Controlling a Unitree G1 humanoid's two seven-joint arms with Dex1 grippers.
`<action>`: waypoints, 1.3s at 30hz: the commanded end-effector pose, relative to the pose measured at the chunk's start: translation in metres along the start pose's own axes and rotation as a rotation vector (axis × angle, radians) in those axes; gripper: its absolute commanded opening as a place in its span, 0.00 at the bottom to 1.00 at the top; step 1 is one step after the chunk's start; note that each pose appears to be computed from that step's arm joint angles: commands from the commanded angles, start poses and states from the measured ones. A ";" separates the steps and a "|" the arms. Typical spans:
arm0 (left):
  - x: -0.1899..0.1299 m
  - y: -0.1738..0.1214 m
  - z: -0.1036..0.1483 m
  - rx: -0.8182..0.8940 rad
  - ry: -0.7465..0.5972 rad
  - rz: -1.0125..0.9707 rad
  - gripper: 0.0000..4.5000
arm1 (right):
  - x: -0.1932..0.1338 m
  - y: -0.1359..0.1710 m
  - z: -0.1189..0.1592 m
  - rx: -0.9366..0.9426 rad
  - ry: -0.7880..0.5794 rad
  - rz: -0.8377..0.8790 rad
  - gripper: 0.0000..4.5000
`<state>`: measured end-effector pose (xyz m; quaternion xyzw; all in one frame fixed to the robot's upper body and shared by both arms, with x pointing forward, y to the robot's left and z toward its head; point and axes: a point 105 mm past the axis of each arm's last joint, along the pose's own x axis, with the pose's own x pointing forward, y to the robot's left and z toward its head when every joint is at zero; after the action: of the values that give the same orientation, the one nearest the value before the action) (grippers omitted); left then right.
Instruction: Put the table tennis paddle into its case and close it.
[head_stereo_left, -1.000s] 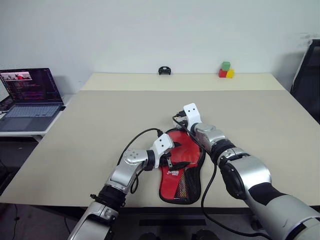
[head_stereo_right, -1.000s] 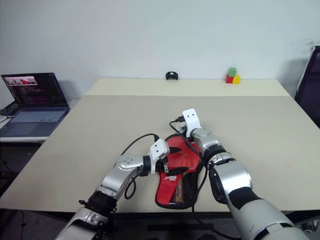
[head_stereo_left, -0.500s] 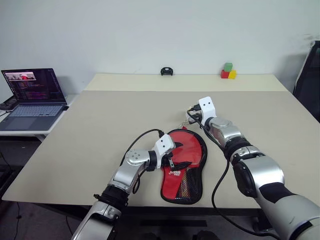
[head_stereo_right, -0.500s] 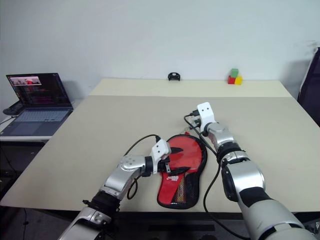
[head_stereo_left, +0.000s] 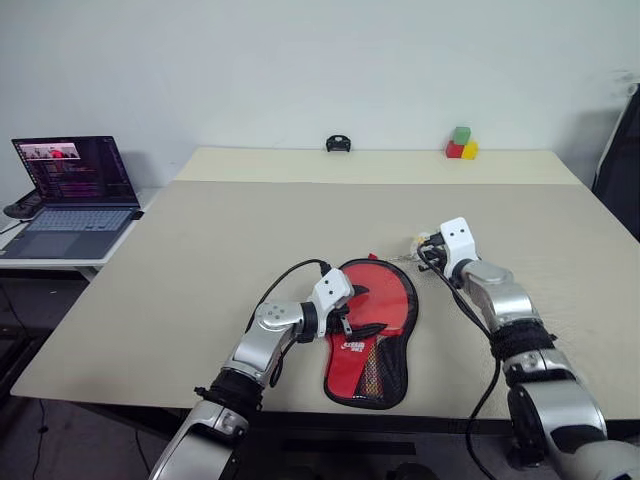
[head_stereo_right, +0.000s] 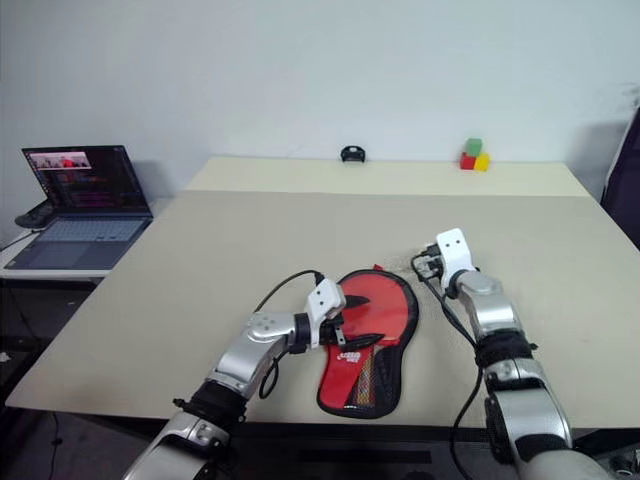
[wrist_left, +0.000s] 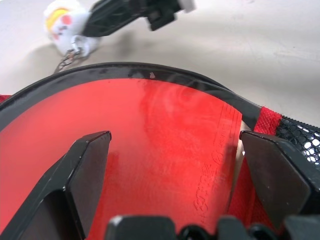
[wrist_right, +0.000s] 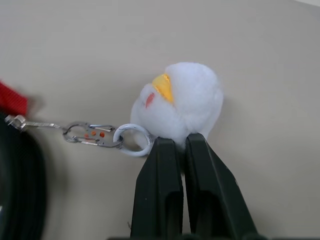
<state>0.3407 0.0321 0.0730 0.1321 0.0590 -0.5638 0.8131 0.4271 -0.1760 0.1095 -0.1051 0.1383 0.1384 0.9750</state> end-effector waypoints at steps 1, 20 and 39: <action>0.002 -0.016 -0.042 -0.081 0.131 -0.037 1.00 | -0.026 -0.013 0.016 0.019 -0.052 -0.047 0.00; 0.011 -0.014 -0.042 -0.070 0.134 -0.067 1.00 | -0.124 0.022 -0.032 0.175 0.096 -0.049 0.00; 0.036 -0.020 -0.030 -0.042 0.108 -0.142 1.00 | -0.198 0.064 -0.063 0.189 0.299 0.259 0.00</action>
<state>0.3471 0.0021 0.0682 0.1243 0.0584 -0.6059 0.7836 0.2181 -0.1856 0.0898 -0.0070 0.3152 0.2046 0.9267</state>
